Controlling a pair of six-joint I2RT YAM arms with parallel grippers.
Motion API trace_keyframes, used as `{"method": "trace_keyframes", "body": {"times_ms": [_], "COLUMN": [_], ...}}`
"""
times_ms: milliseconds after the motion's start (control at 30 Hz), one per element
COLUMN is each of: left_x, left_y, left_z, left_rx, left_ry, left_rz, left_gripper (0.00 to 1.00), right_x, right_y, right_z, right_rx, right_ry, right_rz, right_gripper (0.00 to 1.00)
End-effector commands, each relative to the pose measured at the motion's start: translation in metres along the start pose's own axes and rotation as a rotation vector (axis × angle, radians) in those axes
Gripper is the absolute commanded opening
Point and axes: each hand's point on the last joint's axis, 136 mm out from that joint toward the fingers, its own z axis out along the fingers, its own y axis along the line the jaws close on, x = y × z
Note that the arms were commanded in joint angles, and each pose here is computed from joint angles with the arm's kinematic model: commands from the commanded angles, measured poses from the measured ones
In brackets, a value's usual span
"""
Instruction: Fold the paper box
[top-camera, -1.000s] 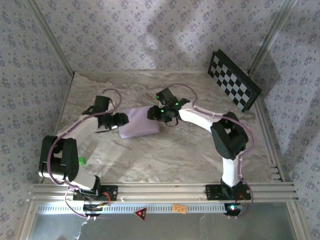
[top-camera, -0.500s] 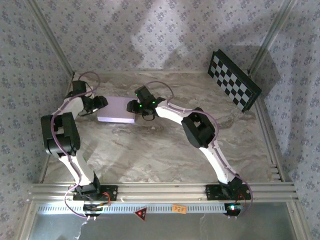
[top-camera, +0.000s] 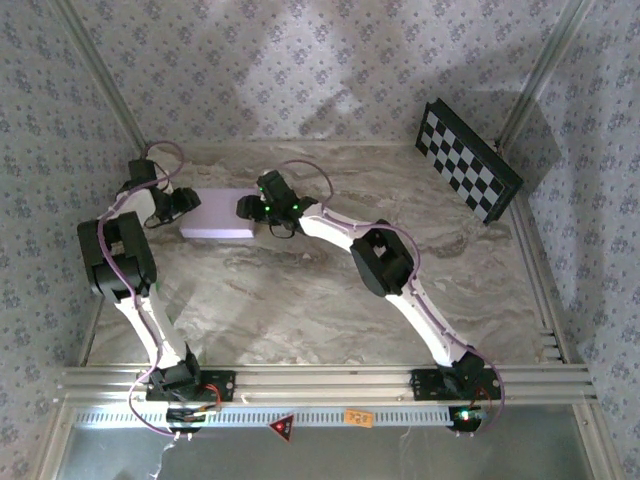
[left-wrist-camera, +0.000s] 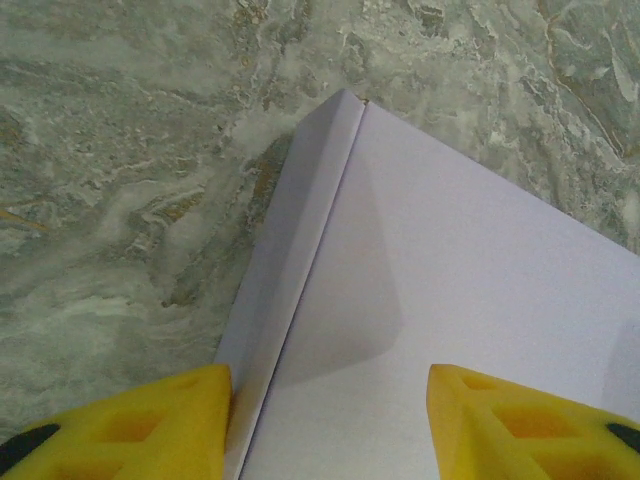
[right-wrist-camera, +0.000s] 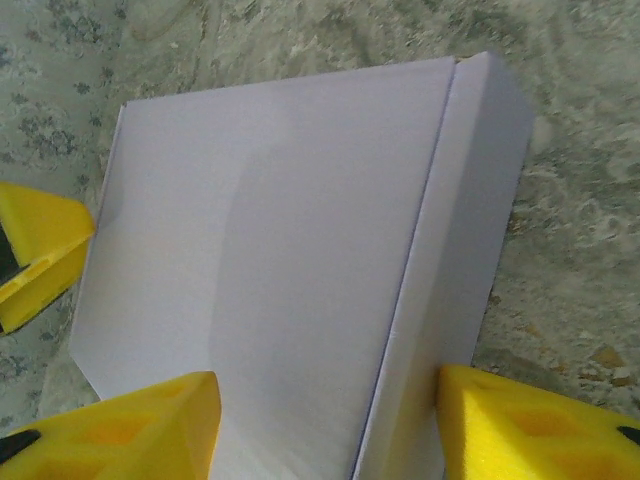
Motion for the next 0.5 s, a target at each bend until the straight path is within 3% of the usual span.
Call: {"method": "trace_keyframes", "body": {"times_ms": [0,233,467], "left_x": [0.008,-0.007,-0.008], "left_y": [-0.032,-0.030,-0.037], "left_z": [-0.009,-0.049,-0.091], "left_rx": [0.114,0.033,-0.001], "left_ry": [0.047,-0.040,-0.108], "left_rz": [0.024,0.064,0.100], "left_gripper": [0.55,0.61,0.69], "right_x": [0.015,-0.021,-0.040], "right_y": [0.060,0.046,-0.005], "right_z": [-0.013,-0.072,-0.153], "right_rx": [-0.131,-0.035,0.126], "right_ry": [0.034,-0.021,-0.056], "right_rz": [-0.114,-0.238,-0.319], "right_gripper": [0.62,0.74,0.82]}}
